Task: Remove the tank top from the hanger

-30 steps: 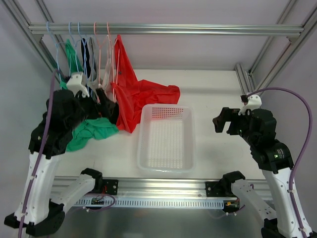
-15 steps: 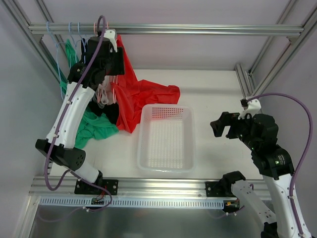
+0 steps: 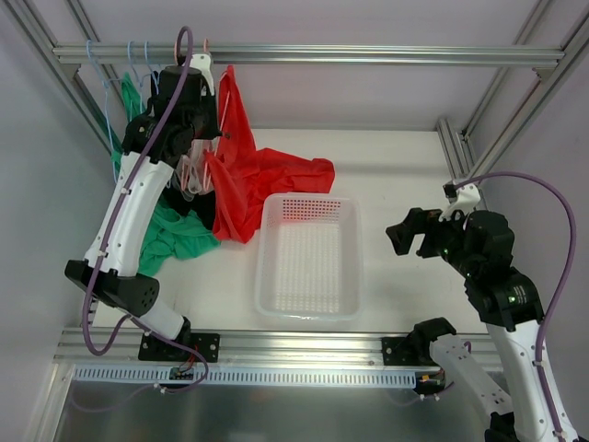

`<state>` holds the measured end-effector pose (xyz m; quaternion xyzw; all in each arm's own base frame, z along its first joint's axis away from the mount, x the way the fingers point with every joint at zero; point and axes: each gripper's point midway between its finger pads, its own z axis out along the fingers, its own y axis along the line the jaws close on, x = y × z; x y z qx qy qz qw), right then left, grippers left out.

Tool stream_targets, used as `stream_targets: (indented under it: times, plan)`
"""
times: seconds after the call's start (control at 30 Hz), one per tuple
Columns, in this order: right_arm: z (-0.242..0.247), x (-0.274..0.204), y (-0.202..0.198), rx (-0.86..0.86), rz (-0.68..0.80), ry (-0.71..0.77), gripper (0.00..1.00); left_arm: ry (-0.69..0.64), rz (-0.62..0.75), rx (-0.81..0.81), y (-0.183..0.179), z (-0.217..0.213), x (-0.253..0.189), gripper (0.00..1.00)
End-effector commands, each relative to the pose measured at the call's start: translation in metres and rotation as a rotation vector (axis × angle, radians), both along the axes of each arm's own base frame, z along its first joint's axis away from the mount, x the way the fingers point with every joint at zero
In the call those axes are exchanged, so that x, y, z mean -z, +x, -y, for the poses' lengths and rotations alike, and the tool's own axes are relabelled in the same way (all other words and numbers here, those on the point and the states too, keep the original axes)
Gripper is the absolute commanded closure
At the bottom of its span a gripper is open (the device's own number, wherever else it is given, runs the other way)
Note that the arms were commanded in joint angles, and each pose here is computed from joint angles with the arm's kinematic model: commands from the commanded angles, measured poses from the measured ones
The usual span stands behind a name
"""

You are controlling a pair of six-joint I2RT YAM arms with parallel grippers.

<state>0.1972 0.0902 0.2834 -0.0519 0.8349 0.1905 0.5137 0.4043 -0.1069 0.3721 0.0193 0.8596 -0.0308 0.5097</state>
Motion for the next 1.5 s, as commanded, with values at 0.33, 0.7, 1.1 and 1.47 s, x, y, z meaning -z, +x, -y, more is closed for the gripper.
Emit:
stream_targets:
  times: [0.33, 0.7, 1.1, 1.47]
  plan:
    - [-0.018, -0.014, 0.011, -0.061, 0.048, 0.07, 0.0, -0.163, 0.238, 0.052, -0.058, -0.003, -0.092, 1.0]
    - [-0.114, -0.056, 0.012, -0.573, 0.075, 0.192, 0.01, -0.313, 0.178, 0.217, -0.192, -0.007, -0.032, 1.0]
    - [-0.315, -0.088, 0.069, -0.859, 0.304, 0.1, 0.14, -0.456, 0.081, 0.242, -0.293, -0.02, 0.054, 1.0]
    - [-0.406, -0.05, 0.078, -0.981, 0.262, 0.095, 0.51, -0.462, 0.036, 0.209, -0.311, -0.028, 0.066, 1.0]
